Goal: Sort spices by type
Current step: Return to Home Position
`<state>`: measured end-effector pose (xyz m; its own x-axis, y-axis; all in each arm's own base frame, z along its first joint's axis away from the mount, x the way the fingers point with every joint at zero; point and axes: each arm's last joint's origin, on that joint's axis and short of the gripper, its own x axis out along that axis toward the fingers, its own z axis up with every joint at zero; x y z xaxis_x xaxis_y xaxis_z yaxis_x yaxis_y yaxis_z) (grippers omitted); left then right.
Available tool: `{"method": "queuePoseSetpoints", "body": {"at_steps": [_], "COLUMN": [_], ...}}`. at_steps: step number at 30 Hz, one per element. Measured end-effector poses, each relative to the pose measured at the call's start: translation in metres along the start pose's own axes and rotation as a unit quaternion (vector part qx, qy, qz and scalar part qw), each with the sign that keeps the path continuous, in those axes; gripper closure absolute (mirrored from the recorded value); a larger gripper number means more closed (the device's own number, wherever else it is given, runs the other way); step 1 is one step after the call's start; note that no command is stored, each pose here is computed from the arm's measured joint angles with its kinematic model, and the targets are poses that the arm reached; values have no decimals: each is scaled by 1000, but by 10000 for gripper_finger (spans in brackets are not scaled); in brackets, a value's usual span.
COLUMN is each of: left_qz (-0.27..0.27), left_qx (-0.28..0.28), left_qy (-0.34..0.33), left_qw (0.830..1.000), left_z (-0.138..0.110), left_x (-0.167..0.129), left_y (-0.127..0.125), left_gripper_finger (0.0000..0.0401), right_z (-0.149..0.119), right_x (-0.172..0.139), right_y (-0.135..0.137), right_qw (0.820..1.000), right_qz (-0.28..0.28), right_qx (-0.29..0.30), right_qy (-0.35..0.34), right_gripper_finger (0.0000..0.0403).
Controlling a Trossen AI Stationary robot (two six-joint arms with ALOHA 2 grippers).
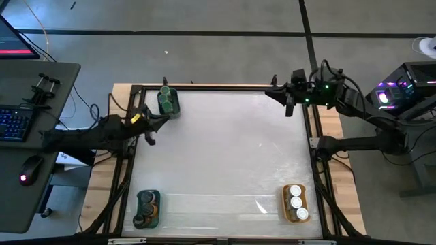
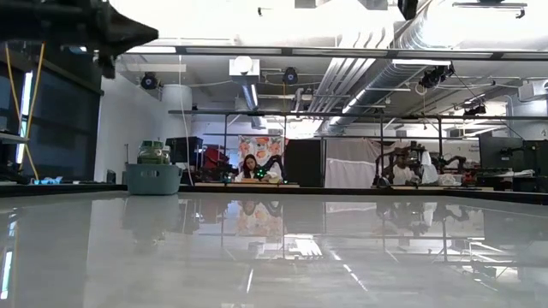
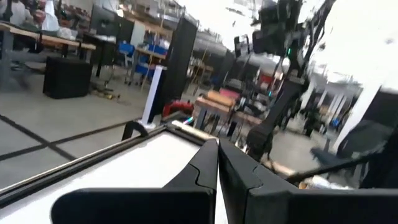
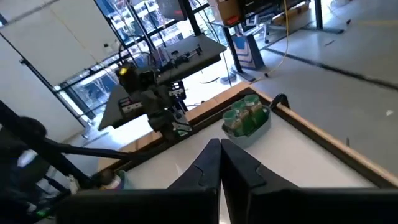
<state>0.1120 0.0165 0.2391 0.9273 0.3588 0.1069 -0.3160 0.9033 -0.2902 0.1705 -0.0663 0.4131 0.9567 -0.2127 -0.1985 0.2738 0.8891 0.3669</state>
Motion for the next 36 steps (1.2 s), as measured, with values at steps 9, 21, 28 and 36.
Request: {"method": "queuePoseSetpoints", "body": {"at_steps": [9, 21, 28, 36], "left_qz": [-3, 17, 17, 17], "left_qx": [-73, -83, -78, -79], "left_qy": [-31, -27, -25, -25], "left_qw": [997, 996, 996, 996], "left_z": [-36, -51, -52, -51], "left_x": [-17, -17, -17, -17], "left_y": [15, 21, 21, 21], "left_gripper_finger": [401, 401, 400, 400], "right_z": [-1, -22, -50, -106], "right_x": [0, -22, -64, -11], "right_y": [2, 2, -1, -31], "right_qw": [999, 991, 995, 973], "right_qz": [29, 53, 70, 163], "right_qx": [6, -2, -15, -54], "right_qy": [13, 122, 76, -153], "right_gripper_finger": [402, 403, 403, 403]}}
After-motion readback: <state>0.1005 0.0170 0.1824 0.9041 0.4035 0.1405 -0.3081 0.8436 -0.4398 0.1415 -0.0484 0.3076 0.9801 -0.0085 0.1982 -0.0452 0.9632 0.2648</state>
